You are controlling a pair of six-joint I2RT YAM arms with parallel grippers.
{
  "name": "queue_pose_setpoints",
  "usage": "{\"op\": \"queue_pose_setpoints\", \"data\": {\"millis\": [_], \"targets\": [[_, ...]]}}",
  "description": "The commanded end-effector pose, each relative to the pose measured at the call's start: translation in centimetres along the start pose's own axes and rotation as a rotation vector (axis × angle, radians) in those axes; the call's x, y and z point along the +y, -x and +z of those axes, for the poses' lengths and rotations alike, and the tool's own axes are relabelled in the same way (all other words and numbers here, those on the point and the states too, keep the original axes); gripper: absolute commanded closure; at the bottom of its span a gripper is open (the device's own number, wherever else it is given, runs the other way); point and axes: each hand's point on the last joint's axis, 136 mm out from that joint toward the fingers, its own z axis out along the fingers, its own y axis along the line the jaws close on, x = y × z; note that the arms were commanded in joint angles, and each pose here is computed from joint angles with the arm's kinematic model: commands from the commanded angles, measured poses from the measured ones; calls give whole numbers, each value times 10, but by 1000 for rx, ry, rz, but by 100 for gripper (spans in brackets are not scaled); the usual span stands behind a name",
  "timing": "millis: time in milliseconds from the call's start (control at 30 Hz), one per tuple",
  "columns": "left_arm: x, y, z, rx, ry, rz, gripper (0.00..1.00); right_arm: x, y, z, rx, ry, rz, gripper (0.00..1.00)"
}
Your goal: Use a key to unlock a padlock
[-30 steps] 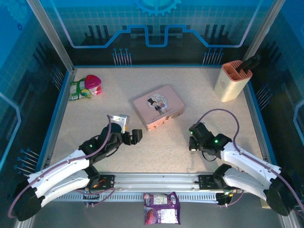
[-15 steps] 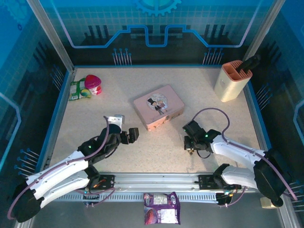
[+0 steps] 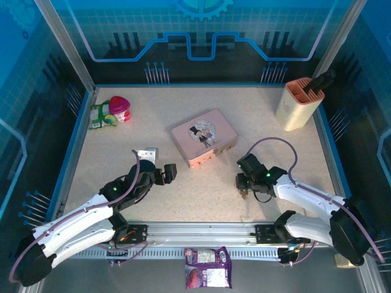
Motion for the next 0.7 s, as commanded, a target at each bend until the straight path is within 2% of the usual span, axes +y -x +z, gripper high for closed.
{"op": "queue_pose_setpoints", "data": {"millis": [0, 167, 233, 333, 400, 500, 667], "targets": [[8, 6, -3, -39, 41, -17, 7, 4, 15, -21, -57, 34, -11, 66], [10, 28, -9, -149, 49, -30, 1, 2, 44, -62, -244, 67, -43, 59], [9, 41, -11, -226, 50, -32, 1, -15, 59, -85, -365, 18, -36, 51], [17, 59, -15, -318, 104, -38, 1, -32, 73, -116, -523, -10, -1, 42], [26, 74, -19, -381, 178, -37, 1, -33, 79, -132, -627, 36, 2, 39], [49, 93, -31, -485, 338, -78, 1, -28, 80, -135, -723, 100, -22, 36], [60, 105, -31, -566, 394, -48, 1, -44, 69, -117, -741, 59, 31, 34]]}}
